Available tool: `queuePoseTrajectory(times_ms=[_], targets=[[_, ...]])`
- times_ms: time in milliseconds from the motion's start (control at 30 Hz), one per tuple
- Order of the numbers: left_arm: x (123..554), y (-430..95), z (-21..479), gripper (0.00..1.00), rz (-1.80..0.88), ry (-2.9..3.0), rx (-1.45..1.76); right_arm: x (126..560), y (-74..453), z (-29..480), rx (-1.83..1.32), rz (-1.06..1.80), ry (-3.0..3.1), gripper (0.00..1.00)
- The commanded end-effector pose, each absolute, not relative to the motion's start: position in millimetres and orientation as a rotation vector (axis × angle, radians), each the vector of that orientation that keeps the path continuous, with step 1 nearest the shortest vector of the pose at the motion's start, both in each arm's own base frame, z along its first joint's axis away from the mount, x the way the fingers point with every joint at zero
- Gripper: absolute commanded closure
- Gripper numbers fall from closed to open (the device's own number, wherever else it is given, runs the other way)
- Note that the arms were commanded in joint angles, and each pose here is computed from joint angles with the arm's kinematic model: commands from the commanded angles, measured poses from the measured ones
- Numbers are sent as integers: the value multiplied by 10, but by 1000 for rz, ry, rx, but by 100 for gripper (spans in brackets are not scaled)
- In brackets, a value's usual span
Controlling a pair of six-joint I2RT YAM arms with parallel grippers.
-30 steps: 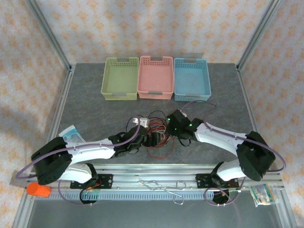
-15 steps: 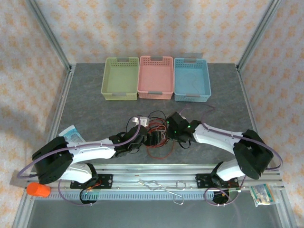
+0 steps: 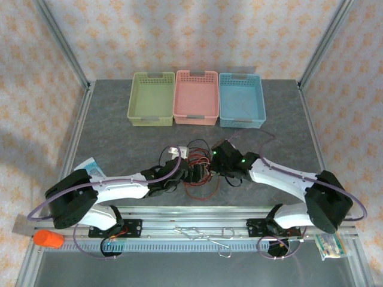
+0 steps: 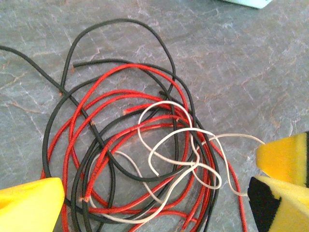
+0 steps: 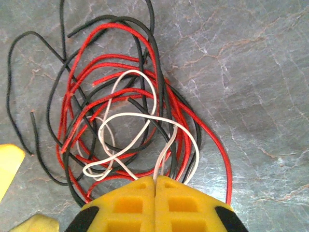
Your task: Untangle the cables
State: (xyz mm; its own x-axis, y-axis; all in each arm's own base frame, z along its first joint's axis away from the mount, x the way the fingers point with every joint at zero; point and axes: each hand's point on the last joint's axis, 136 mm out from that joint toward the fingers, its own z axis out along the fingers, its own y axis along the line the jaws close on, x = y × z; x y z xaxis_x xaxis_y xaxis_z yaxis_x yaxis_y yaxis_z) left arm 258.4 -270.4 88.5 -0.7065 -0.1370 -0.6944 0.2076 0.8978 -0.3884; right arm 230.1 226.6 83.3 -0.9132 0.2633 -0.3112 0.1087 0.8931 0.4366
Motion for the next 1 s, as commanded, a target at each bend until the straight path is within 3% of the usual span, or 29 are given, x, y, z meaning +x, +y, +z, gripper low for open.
queuePoseTrajectory(times_ms=[0,400,967], targets=[[2684,-2642,949,1,-487,2260,15,2368,2253,1050,267,591,2632,100],[2741,-2700,972,1,-472,2248,46,2480,2299,1726,258,718,2465,100],[2878,-2817,595,1,-359,2322,36,2525,2166,2632,155,755,2243,100]])
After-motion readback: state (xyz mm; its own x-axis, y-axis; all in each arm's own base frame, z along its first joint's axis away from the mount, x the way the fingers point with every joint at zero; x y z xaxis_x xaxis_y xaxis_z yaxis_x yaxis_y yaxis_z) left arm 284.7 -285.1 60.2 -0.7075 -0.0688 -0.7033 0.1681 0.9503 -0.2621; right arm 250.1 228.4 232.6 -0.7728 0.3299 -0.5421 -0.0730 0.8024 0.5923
